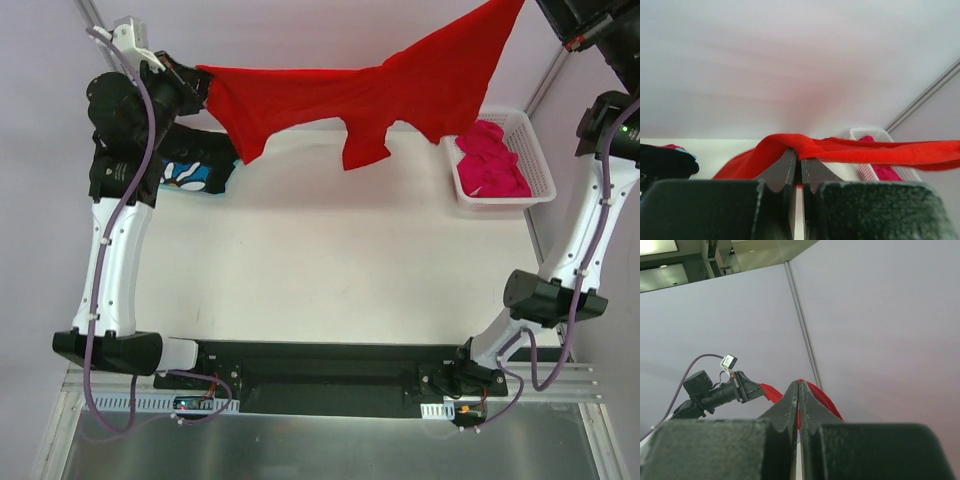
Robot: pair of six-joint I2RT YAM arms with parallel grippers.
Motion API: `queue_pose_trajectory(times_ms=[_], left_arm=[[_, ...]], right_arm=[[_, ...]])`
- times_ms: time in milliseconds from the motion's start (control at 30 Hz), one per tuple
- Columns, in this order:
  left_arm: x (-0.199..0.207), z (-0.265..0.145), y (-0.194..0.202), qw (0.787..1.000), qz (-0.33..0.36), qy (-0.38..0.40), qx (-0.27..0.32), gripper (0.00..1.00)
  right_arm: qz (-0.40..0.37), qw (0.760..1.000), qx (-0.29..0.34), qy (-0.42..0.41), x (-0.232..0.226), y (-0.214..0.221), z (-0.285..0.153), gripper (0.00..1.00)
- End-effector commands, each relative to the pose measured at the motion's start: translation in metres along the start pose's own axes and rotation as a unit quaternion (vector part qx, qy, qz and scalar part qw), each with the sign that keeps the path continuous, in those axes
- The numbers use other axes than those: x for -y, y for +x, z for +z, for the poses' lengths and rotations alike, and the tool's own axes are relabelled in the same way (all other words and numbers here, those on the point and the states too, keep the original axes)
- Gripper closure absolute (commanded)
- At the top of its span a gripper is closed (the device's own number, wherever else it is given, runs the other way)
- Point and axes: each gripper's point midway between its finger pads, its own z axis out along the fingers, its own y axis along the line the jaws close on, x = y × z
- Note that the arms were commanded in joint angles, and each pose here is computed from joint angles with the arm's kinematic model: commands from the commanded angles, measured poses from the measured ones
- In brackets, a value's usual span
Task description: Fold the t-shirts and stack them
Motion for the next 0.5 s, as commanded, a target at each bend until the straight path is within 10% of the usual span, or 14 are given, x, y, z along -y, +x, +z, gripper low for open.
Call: queue_pose_trajectory(times_ms=[0, 467], left_arm=[[0.018, -0.023, -0.018, 0.999, -0.003, 0.025, 0.044, 1.00], [-0.002, -0.110, 0.106, 0.996, -0.058, 0.018, -0.059, 1.00]], right_arm=[[-0.047, 0.998, -0.003, -0.041, -0.045, -0.001, -0.008, 0.99], [0.165, 0.980, -0.094, -0.055, -0.113, 0.117, -0.089, 1.00]])
